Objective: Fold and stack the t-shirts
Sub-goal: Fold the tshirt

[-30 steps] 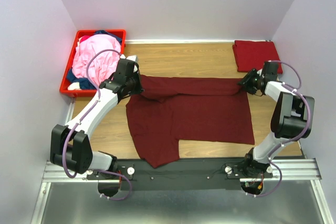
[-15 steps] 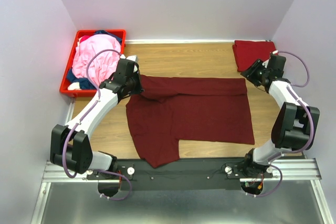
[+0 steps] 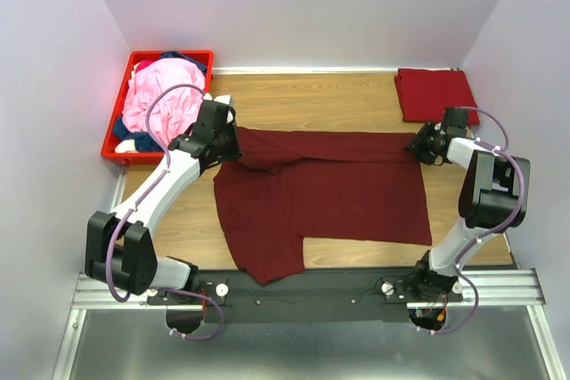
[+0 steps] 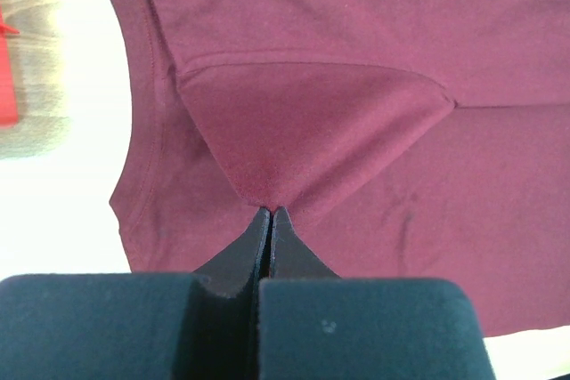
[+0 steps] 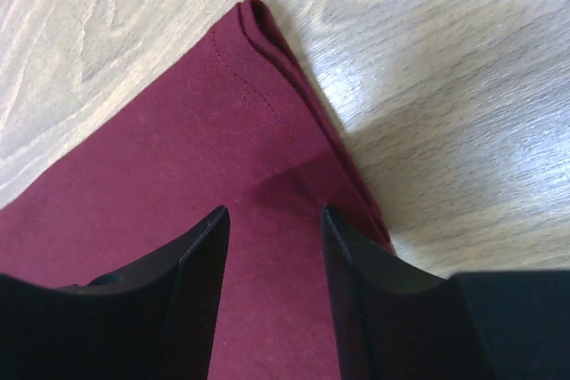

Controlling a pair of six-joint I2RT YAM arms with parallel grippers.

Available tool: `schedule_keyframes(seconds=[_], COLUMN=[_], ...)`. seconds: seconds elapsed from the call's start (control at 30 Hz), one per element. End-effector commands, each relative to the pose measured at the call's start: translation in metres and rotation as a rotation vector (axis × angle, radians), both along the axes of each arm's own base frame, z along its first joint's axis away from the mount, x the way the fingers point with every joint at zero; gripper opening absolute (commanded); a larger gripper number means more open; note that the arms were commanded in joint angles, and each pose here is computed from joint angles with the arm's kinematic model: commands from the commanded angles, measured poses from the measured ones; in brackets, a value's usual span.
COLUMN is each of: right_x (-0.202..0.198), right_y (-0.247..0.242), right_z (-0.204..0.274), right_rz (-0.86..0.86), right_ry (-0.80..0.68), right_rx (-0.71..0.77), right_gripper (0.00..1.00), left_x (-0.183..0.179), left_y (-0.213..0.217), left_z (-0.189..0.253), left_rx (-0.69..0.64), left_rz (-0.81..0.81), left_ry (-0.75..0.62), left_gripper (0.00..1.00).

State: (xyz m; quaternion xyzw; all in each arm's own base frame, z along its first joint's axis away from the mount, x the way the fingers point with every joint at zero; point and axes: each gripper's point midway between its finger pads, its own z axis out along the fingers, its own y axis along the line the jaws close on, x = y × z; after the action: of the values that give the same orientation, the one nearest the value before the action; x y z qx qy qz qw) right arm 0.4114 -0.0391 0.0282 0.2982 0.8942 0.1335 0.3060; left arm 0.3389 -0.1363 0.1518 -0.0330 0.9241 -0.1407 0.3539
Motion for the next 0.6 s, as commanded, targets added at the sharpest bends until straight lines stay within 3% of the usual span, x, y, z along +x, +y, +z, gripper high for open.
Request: schedule_keyframes(seconds=[0.0, 0.13, 0.3, 0.43, 0.57], right_x=[-0.017, -0.014, 0.0, 0.008, 0.008], right_y=[-0.011, -0.012, 0.004, 0.039, 0.126], right_z=[-0.023, -0.009, 0.042, 0.071, 0.088], right_rz=[-0.044, -0.031, 0.031, 0.146, 0.411], right_ry=[0.084, 0.048, -0.087, -0.166, -0.231], right_rx=[-0.048, -0.067, -0.067, -0.073, -0.1], right_gripper=[0.53, 0.53, 0.54, 0.55, 0.54], left_x=[0.002, -0.001, -0.01, -0.023, -0.037], left_y=[0.006, 0.008, 0.008, 0.006, -0.004], left_z=[0.015, 0.013, -0.006, -0.022, -0.038], left_rx=[0.028, 0.033, 0.021, -0.001, -0.044], left_rz=[0.012, 0.017, 0.023, 0.026, -0.001], left_ry=[-0.032, -0.03, 0.011, 0.045, 0.086], left_gripper=[0.0, 0.0, 0.0, 0.0, 0.0])
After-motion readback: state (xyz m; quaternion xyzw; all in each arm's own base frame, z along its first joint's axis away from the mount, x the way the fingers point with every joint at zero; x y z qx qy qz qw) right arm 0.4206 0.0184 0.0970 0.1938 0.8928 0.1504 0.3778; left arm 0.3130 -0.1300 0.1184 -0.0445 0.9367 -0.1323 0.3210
